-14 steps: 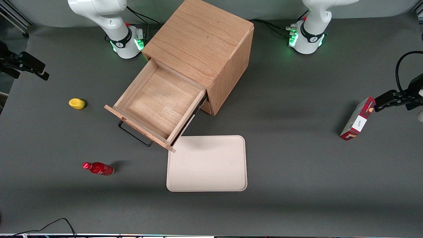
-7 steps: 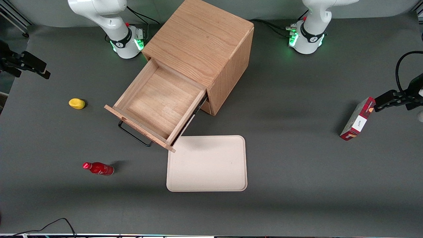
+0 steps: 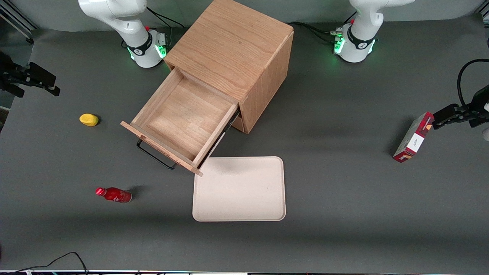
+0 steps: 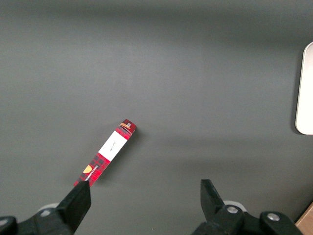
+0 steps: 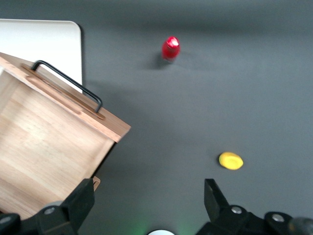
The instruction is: Close top drawer
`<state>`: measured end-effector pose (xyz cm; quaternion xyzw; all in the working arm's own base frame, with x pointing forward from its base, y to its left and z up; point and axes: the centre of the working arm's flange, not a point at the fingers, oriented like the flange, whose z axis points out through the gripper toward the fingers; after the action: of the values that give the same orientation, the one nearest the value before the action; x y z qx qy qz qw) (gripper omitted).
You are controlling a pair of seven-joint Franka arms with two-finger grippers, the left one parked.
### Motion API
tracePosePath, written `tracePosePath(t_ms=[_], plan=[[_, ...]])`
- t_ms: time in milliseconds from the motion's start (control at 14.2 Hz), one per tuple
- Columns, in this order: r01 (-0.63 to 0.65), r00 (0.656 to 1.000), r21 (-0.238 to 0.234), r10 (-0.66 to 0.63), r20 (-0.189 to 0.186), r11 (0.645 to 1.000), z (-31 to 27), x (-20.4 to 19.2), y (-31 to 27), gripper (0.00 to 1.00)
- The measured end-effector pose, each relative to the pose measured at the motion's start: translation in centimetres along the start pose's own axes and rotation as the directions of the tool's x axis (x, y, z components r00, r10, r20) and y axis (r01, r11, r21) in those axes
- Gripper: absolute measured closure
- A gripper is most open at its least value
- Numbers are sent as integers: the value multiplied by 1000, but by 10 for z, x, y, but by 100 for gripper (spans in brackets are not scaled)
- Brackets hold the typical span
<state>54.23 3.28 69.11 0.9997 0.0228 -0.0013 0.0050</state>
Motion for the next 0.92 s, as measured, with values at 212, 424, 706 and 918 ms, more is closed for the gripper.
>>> tracePosePath(t_ms=[212,424,706,918], plan=[[90,996,24,-90,-16,996,10,53,-46,0],[125,992,47,-123,-26,991,26,83,-65,0],[145,989,57,-143,-25,988,22,84,-74,0],[279,960,75,-280,1,957,23,76,-97,0]])
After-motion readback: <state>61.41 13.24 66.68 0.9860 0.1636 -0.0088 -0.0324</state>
